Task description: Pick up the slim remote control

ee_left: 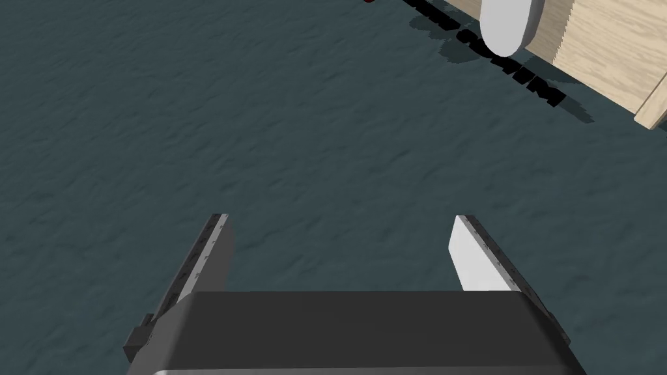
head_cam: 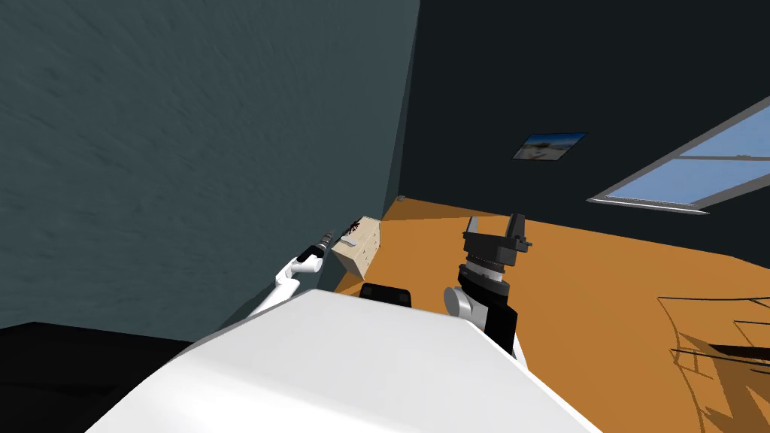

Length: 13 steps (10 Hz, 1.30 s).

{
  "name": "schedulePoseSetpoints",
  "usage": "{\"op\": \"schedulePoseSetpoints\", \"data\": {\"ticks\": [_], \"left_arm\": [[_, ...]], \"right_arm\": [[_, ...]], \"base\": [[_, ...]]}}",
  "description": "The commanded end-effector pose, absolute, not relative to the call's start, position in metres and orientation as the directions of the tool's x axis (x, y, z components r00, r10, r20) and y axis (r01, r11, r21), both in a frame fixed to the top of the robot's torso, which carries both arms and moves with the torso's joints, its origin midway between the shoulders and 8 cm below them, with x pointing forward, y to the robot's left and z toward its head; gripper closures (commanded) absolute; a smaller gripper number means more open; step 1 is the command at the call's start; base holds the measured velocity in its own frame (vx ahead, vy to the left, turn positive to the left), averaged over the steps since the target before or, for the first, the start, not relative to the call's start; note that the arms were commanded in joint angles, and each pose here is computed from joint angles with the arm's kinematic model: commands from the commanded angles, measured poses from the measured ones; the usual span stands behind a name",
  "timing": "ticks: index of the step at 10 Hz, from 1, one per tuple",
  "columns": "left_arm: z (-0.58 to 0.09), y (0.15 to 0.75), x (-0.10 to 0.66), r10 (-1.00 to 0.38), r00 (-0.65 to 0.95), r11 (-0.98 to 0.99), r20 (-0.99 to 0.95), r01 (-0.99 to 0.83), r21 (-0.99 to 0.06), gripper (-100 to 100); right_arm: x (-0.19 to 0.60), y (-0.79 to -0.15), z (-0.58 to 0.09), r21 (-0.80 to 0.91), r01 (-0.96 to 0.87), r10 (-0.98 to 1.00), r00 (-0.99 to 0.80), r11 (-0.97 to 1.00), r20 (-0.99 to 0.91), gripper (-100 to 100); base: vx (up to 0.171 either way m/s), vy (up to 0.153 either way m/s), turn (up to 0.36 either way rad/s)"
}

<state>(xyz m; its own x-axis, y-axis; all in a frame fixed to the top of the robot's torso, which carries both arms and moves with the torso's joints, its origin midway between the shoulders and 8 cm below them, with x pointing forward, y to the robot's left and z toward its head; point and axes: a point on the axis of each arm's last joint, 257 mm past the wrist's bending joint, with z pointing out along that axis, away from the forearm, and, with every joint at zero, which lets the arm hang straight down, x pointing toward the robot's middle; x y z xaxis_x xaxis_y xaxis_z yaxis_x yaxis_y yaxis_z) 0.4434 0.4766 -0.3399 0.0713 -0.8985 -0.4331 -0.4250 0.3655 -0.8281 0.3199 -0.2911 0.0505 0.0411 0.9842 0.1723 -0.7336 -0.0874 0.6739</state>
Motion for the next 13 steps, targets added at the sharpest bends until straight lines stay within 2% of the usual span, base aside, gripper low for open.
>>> {"op": "schedulePoseSetpoints", "data": {"ticks": [1, 6, 13], "left_arm": [[-0.355, 0.484, 0.44, -0.9, 0.064, 0.351, -0.43, -0.478, -0.805, -100], [-0.415, 0.517, 0.413, -0.911, 0.05, 0.279, -0.409, -0.655, -0.702, -100], [-0.46, 0.53, 0.38, -0.929, 0.035, 0.204, -0.369, -0.783, -0.587, -100]], "right_arm": [[0.32, -0.291, 0.051, 0.674, -0.734, 0.984, 0.041, -0.087, 0.172, 0], [0.32, -0.291, 0.051, 0.674, -0.734, 0.984, 0.041, -0.087, 0.172, 0], [0.32, -0.291, 0.05, 0.674, -0.734, 0.984, 0.041, -0.087, 0.172, 0]], "base": [[0.051, 0.001, -0.099], [0.058, 0.013, -0.151], [0.05, 0.018, -0.087]]}}
